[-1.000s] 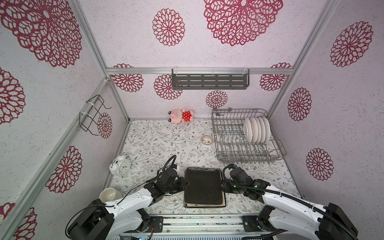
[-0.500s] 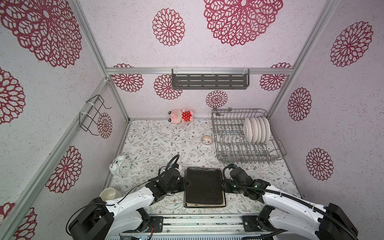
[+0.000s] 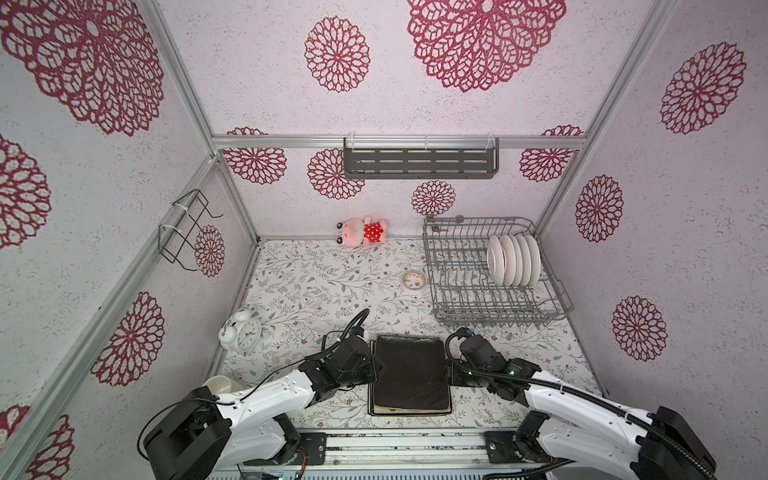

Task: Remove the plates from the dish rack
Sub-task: 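Press the plate stack edges with both grippers to square it up, then move the right gripper to the rack's white plates while the left draws back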

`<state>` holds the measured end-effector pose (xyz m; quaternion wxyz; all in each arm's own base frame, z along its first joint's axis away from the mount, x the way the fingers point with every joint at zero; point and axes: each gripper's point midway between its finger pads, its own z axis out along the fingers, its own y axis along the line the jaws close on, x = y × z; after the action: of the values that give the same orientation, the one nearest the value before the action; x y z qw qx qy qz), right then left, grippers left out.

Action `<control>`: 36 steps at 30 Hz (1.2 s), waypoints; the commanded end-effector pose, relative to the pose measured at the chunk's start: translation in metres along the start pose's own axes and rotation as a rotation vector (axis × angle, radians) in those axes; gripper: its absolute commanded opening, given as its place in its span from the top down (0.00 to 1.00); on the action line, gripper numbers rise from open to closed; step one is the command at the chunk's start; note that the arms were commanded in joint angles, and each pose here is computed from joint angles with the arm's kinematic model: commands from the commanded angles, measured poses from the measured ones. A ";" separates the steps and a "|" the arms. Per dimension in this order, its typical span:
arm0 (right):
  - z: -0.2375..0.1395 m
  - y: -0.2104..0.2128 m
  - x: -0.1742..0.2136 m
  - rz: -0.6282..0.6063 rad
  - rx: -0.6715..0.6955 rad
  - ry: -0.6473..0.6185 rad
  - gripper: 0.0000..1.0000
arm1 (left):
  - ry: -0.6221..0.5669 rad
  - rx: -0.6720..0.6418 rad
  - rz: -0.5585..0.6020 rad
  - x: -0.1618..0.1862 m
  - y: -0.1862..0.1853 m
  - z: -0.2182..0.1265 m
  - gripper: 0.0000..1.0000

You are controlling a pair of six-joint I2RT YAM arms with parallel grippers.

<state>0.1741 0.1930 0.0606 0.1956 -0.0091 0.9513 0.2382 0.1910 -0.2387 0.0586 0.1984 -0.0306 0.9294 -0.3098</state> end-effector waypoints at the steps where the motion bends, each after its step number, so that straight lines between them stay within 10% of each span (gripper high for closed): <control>1: -0.019 -0.001 -0.020 -0.031 0.036 -0.091 0.31 | 0.087 -0.270 -0.023 0.034 0.069 -0.009 0.50; 3: -0.026 -0.002 -0.025 -0.046 0.043 -0.128 0.21 | 0.060 -0.290 -0.026 0.029 0.071 -0.016 0.38; 4: -0.029 -0.002 -0.027 -0.056 0.044 -0.140 0.19 | 0.052 -0.296 -0.026 0.028 0.071 -0.019 0.05; 5: -0.032 -0.002 -0.030 -0.069 0.046 -0.152 0.18 | 0.046 -0.302 -0.026 0.026 0.072 -0.022 0.02; 16: -0.068 0.008 -0.075 -0.296 0.178 -0.258 0.04 | -0.026 -0.413 0.059 -0.004 0.064 -0.067 0.03; 25: -0.211 0.000 -0.186 -0.321 0.438 -0.714 0.01 | -0.411 -0.685 0.328 -0.111 0.038 -0.213 0.03; 36: -0.204 -0.074 -0.285 -0.148 0.379 -0.628 0.01 | -0.752 -0.782 0.460 -0.153 0.062 -0.279 0.03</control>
<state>0.3553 0.0076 0.3071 0.4968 0.0490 0.8661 -0.0247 0.2244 -0.0137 0.2597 0.5109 -0.0301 0.8522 0.1087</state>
